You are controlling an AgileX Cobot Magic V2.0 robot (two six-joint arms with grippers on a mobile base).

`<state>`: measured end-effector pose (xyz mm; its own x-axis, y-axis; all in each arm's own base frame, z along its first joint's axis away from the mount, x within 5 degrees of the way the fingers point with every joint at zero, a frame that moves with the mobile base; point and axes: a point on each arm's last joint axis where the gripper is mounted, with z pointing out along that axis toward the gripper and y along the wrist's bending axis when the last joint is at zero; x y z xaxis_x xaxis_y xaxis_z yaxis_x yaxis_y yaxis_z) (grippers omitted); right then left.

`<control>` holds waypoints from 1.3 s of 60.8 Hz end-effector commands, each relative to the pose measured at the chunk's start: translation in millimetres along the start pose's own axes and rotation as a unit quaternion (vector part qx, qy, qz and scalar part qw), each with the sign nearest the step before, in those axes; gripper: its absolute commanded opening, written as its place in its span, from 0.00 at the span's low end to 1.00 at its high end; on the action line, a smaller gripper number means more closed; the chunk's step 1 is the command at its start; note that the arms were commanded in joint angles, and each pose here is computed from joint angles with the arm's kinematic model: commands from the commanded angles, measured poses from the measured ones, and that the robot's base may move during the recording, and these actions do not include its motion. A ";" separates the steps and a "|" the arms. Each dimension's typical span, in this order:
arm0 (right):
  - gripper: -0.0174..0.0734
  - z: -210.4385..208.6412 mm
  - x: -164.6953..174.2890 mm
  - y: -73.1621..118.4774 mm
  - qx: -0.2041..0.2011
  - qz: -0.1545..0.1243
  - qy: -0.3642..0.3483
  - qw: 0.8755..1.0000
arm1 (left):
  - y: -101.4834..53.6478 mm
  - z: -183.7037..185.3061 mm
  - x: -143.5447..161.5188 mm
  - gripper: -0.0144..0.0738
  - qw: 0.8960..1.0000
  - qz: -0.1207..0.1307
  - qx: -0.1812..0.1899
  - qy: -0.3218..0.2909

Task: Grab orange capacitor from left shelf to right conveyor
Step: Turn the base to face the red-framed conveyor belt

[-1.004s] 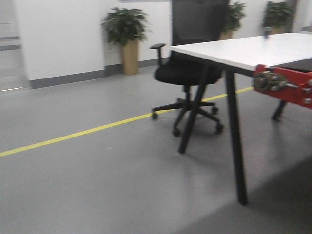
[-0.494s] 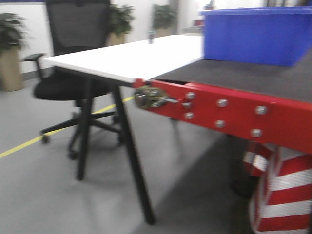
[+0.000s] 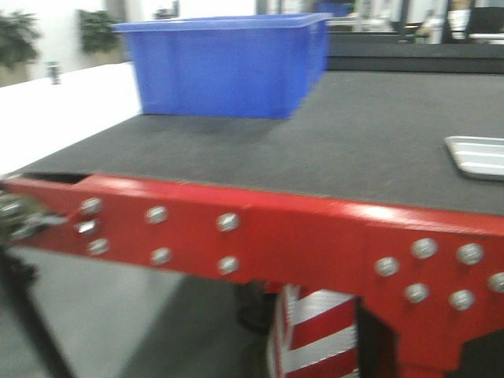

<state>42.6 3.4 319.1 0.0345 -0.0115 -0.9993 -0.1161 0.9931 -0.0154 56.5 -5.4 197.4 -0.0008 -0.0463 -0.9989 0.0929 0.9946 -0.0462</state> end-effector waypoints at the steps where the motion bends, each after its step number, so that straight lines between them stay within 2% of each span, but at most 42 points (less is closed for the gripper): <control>1: 0.29 -1.2 -16.4 -0.1 0.002 -0.009 -0.054 0.998 | 0.1 -1.5 -10.3 0.02 0.999 -0.002 -0.001 -0.053; 13: 0.29 -1.2 -16.4 -0.1 0.002 -0.009 -0.054 0.998 | 0.1 -1.5 -10.3 0.02 0.999 -0.002 -0.001 -0.053; 26: 0.29 -1.2 -16.4 -0.1 0.002 -0.009 -0.054 0.998 | 2.6 -1.6 -10.4 0.02 0.998 0.000 -0.023 -0.054; 79: 0.29 -1.2 -16.4 -0.1 0.002 -0.009 -0.054 0.998 | 2.6 -1.6 -10.4 0.02 0.998 0.000 -0.023 -0.054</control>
<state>42.6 3.4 319.1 0.0345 -0.0115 -0.9993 -0.1161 0.9931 -0.0154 56.7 -3.0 197.4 0.0012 -0.0463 -0.9989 0.0498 0.9977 -0.0462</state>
